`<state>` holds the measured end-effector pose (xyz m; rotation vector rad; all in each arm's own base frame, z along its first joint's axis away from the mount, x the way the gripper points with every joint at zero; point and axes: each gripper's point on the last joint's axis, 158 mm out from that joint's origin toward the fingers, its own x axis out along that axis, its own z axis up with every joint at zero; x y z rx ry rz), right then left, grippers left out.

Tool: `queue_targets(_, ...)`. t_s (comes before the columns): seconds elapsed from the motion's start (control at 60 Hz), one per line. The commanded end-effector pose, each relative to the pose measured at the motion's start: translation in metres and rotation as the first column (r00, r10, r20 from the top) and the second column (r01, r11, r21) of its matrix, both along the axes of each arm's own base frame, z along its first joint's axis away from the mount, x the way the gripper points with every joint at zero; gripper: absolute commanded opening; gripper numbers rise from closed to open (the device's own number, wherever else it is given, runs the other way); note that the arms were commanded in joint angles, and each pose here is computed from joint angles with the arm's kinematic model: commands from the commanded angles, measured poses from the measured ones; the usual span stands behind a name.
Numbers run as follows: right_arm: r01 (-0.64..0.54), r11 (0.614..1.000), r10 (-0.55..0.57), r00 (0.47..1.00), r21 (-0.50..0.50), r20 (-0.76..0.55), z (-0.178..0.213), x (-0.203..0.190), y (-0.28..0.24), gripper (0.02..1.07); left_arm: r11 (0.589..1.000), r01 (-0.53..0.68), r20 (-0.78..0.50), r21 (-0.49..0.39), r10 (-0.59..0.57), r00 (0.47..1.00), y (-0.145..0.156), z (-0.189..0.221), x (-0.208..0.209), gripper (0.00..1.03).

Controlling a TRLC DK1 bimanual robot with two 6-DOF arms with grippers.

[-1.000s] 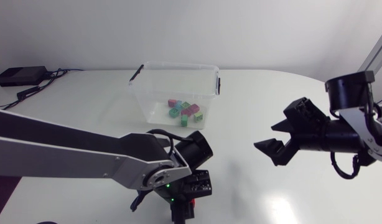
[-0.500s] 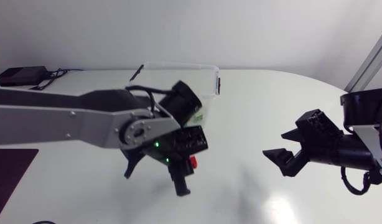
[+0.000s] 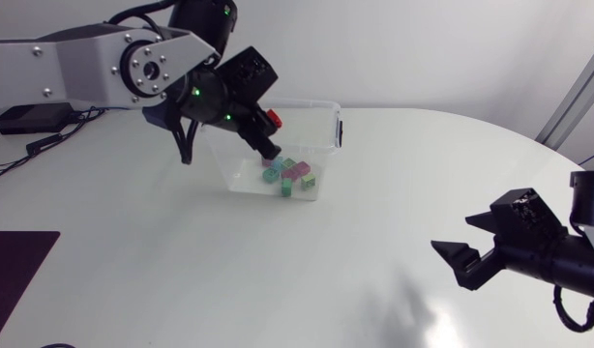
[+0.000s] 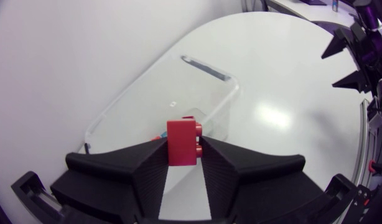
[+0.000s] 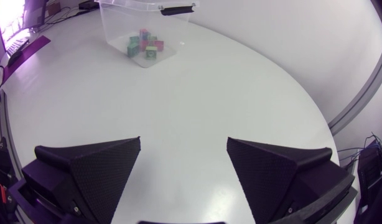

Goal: Place the duplo bricks in the container

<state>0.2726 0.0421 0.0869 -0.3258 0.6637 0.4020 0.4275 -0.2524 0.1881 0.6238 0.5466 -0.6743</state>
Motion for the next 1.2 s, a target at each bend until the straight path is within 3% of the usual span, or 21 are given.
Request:
queue_targets(0.0, 0.020, 1.000, -0.020, 1.000, 0.003, -0.013, -0.005, -0.006, -0.004, 1.02, 0.997, -0.064, 0.031, -0.031, 0.065, 0.997, 0.009, 0.007, 0.026, 0.34)
queue_targets(0.2, 0.027, 1.000, -0.027, 1.000, -0.016, -0.001, 0.000, -0.007, -0.006, 1.02, 0.984, -0.166, 0.086, -0.058, 0.170, 0.982, 0.030, 0.009, 0.078, 0.38)
queue_targets(0.25, 0.026, 0.999, -0.026, 1.000, -0.021, 0.003, 0.001, -0.008, -0.006, 1.02, 0.980, -0.189, 0.097, -0.059, 0.194, 0.976, 0.035, 0.005, 0.089, 0.44)
queue_targets(0.3, 0.032, 0.999, -0.032, 0.999, -0.029, 0.014, 0.003, -0.008, -0.007, 1.02, 0.975, -0.215, 0.102, -0.060, 0.221, 0.970, 0.040, -0.003, 0.100, 0.58)
queue_targets(0.383, 0.042, 0.998, -0.041, 0.999, -0.038, 0.033, 0.007, -0.008, -0.009, 1.02, 0.963, -0.264, 0.087, -0.053, 0.268, 0.959, 0.051, -0.017, 0.115, 0.99)
queue_targets(0.4, 0.044, 0.998, -0.043, 0.999, -0.039, 0.033, 0.007, -0.009, -0.009, 1.02, 0.962, -0.269, 0.088, -0.054, 0.273, 0.958, 0.053, -0.018, 0.117, 1.00)
queue_targets(0.633, 0.123, 0.992, -0.117, 0.983, -0.033, 0.142, 0.030, -0.006, -0.020, 1.02, 0.936, -0.342, 0.139, -0.079, 0.350, 0.926, 0.080, 0.000, 0.113, 0.97)
queue_targets(0.833, 0.141, 0.989, -0.131, 0.976, -0.048, 0.174, 0.036, -0.006, -0.023, 1.02, 0.912, -0.394, 0.193, -0.111, 0.409, 0.892, 0.108, 0.037, 0.081, 0.99)
queue_targets(1.183, 0.188, 0.982, -0.180, 0.966, -0.025, 0.186, 0.040, -0.012, -0.030, 1.02, 0.890, -0.423, 0.244, -0.170, 0.454, 0.857, 0.151, 0.065, 0.010, 0.99)
